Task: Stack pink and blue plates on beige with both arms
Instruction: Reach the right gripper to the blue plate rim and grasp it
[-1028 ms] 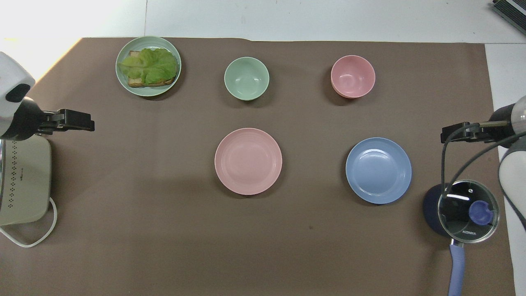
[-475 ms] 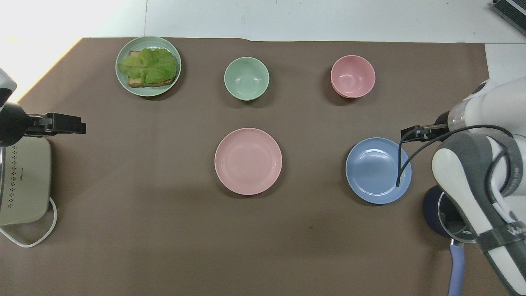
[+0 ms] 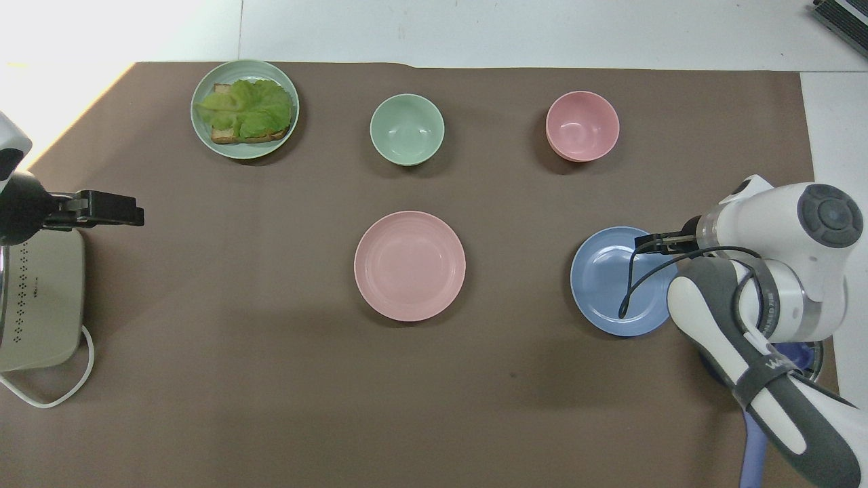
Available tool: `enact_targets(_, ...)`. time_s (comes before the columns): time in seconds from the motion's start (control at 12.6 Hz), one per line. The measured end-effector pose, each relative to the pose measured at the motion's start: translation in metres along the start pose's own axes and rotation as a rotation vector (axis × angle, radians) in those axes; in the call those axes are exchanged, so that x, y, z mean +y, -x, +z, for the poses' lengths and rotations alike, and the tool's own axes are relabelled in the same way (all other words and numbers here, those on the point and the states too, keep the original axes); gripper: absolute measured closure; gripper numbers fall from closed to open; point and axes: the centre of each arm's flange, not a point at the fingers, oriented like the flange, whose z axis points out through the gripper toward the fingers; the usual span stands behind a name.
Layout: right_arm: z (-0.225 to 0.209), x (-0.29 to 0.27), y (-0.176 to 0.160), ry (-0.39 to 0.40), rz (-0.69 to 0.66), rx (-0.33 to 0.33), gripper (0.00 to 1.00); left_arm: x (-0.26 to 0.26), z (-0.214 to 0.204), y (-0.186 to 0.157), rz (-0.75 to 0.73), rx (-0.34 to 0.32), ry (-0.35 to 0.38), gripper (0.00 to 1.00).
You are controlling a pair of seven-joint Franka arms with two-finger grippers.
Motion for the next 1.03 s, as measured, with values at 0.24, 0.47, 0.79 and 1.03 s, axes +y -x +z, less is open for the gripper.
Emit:
enact_targets(0.24,0.021,0.014,0.004,-0.007,0.018,-0.007,0.00,-0.009,0.005,0.007,-0.017,-0.069,-0.004,0.00)
enact_targets(0.47,0.031,0.018,0.007,-0.048,0.026,-0.020,0.03,-0.026,0.004,0.007,-0.048,-0.071,-0.005,0.00)
enact_targets(0.79,0.035,0.035,0.011,-0.107,0.022,-0.018,0.13,-0.034,0.002,0.007,-0.063,-0.069,-0.005,0.00)
enact_targets(1.03,0.040,0.053,0.021,-0.191,-0.027,-0.041,0.25,-0.031,0.002,0.007,-0.058,-0.069,-0.005,0.00)
